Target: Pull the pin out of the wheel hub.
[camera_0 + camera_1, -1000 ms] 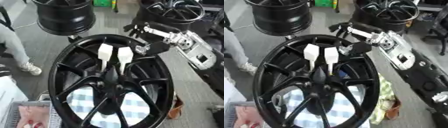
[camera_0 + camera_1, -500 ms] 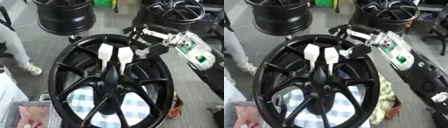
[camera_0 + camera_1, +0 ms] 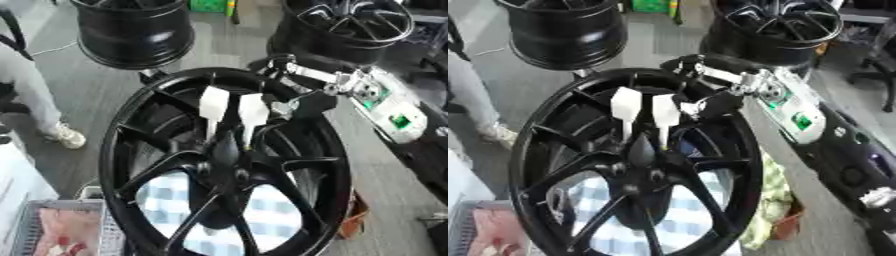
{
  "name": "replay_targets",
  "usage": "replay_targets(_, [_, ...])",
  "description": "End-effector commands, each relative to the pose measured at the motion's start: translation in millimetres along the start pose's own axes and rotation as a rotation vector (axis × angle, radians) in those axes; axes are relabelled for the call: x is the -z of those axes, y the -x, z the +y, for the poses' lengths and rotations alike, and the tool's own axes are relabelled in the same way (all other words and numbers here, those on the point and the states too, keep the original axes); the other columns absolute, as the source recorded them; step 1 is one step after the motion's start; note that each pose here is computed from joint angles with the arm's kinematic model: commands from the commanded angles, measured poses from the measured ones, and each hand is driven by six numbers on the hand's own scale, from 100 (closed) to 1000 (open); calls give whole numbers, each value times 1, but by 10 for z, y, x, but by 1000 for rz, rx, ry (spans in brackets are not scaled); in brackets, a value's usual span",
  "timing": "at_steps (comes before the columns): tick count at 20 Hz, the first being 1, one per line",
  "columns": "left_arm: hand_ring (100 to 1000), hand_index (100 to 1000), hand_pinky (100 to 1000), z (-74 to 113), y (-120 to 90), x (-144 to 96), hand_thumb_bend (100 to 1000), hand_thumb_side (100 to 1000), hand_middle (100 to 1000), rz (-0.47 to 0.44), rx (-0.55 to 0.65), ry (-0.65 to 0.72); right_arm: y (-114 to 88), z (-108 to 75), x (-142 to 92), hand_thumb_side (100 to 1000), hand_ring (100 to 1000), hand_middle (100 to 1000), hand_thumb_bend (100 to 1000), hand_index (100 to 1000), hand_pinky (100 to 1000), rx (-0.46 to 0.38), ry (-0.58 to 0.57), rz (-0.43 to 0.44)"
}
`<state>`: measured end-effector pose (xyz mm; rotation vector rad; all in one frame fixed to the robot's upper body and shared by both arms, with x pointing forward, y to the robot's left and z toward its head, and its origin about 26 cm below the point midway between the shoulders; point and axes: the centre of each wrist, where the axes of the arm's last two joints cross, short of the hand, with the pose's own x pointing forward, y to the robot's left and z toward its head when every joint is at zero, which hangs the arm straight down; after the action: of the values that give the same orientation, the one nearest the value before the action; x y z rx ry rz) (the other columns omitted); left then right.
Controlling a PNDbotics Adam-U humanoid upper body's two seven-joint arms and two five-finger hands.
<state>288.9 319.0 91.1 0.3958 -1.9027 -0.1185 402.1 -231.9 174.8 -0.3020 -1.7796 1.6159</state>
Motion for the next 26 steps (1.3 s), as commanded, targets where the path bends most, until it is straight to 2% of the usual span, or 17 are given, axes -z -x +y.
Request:
replay_targets(1, [635,807,640,18,-41,27,147,737,676,-19,10,1,7,-64,-5,507,825,882,100,989,740,-21,6,3])
replay_targets(9, [634,808,640,-16,-13,22,146,738,675,-10,5,11,-7,-46,21,528,828,882,100,989,743,-24,-4,-3])
replay_targets(14, [634,809,640,-27,0,18,146,740,675,-7,3,14,-6,-20,32,592,825,873,100,987,738,-20,-14,3])
replay_targets(17, [634,809,640,-30,3,18,145,740,675,-6,3,15,-16,-23,29,594,820,865,100,986,732,-10,0,2])
replay_targets(19, [634,809,640,-31,6,18,144,740,675,-5,3,15,-43,-40,22,587,814,857,100,985,726,-1,24,-12])
replay_targets(20, [634,809,640,-32,6,18,143,741,675,-5,2,15,-62,-49,20,622,808,851,100,983,720,2,35,-22])
replay_targets(21, [634,809,640,-32,7,19,143,741,675,-4,2,15,-86,-60,15,587,805,846,100,983,716,8,47,-34])
replay_targets(26, [634,809,640,-32,8,23,142,741,674,-5,2,14,-211,-107,-27,589,788,831,100,982,700,36,98,-91])
